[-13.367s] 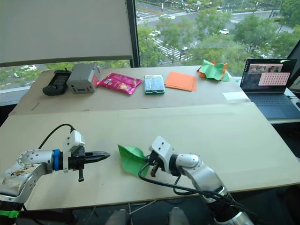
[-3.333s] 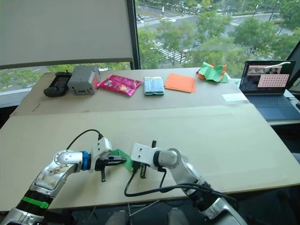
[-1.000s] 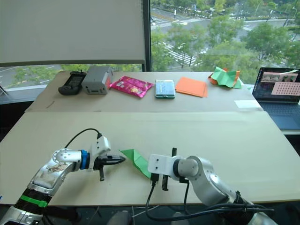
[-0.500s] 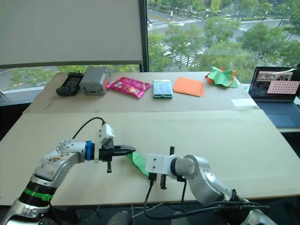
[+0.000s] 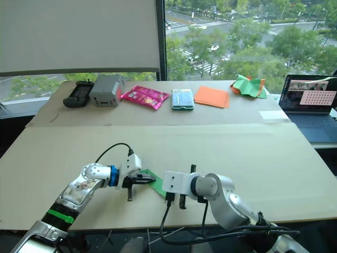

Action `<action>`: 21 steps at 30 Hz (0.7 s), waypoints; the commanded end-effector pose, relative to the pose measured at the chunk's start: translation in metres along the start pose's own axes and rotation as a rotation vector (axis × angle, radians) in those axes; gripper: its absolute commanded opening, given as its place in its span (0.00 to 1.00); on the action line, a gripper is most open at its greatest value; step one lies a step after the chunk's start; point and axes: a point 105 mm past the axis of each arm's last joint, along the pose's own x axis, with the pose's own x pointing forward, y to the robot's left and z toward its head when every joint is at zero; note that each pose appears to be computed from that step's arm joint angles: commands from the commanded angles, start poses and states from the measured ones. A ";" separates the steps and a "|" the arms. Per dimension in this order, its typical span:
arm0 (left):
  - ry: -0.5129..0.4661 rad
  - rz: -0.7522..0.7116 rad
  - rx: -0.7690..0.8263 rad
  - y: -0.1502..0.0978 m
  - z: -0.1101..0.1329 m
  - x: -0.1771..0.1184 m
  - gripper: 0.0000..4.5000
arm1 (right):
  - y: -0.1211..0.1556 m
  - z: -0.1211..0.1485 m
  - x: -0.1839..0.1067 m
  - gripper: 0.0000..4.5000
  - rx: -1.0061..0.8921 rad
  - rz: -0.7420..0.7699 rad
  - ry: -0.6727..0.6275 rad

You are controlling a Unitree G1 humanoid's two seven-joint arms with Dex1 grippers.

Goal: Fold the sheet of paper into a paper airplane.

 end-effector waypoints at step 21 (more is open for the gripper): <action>0.062 0.000 -0.021 -0.005 -0.016 0.003 0.00 | -0.008 0.035 0.015 0.08 0.212 0.002 -0.230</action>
